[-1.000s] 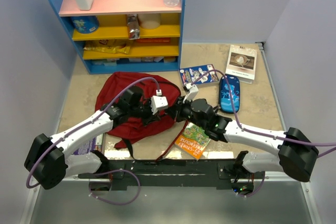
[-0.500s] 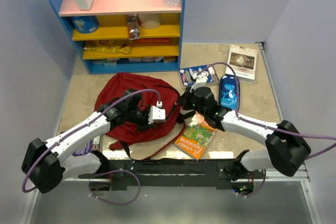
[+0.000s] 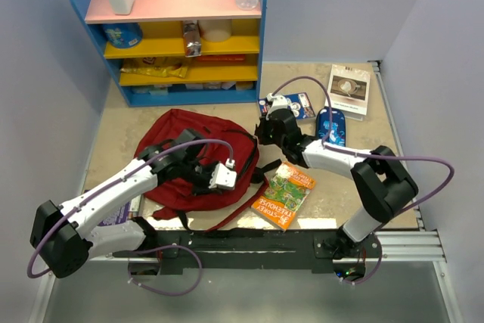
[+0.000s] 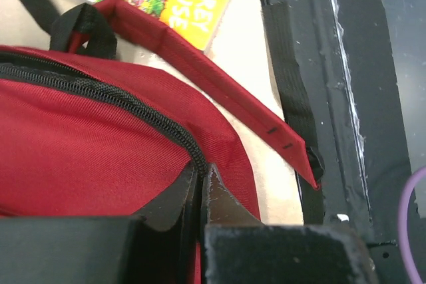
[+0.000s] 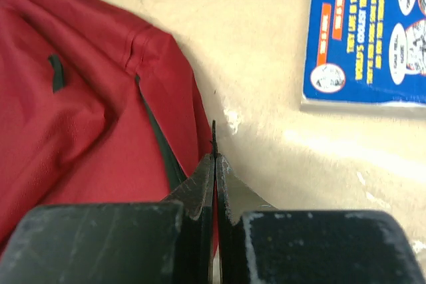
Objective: Pack the student bag
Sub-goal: Unzip the student bag at the center of the board.
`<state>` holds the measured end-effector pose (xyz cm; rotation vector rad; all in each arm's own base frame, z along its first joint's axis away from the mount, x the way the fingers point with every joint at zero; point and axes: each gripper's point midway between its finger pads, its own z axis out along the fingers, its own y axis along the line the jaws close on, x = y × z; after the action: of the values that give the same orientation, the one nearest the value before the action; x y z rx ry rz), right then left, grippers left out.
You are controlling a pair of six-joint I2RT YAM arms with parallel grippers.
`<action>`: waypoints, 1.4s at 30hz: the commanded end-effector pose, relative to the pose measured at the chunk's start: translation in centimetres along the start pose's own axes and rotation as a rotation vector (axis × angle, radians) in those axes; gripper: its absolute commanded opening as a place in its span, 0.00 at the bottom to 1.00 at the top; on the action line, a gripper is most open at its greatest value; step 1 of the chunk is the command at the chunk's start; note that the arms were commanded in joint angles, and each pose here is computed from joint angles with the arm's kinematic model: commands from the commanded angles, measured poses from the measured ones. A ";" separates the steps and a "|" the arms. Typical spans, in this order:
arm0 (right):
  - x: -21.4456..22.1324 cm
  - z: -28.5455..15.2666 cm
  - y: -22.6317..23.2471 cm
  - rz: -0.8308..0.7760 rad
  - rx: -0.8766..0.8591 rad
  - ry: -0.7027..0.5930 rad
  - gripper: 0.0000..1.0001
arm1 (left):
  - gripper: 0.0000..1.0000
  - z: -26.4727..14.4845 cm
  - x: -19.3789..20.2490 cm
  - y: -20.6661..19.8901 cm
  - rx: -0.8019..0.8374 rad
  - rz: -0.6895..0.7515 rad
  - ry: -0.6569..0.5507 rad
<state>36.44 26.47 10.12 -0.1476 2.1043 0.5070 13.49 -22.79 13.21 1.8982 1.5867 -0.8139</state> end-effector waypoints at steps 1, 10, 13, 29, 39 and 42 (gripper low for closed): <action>-6.4 0.9 0.8 -0.030 -0.005 -0.158 0.00 | 0.00 -0.3 -1.2 -4.4 0.175 0.013 -0.042; -8.0 2.8 3.1 -0.057 -0.086 -0.177 0.00 | 0.00 -0.4 -2.4 -4.9 0.207 0.088 -0.045; -6.8 4.4 2.9 -0.062 -0.077 -0.135 0.00 | 0.00 -0.6 -3.0 -5.0 0.218 0.119 -0.044; -6.3 8.5 3.9 -0.016 -0.092 -0.093 0.00 | 0.00 0.0 -3.5 -6.2 0.276 0.194 -0.013; -9.8 4.2 3.0 0.019 -0.040 -0.205 0.64 | 0.34 1.0 -1.5 0.8 -0.067 0.023 0.063; -9.5 2.4 2.2 0.043 -0.027 -0.202 0.99 | 0.42 0.6 -1.1 1.9 -0.128 -0.036 0.071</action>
<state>43.18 30.37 12.22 -0.1484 2.0333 0.5455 13.04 -23.83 12.83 2.0050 1.5818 -0.6966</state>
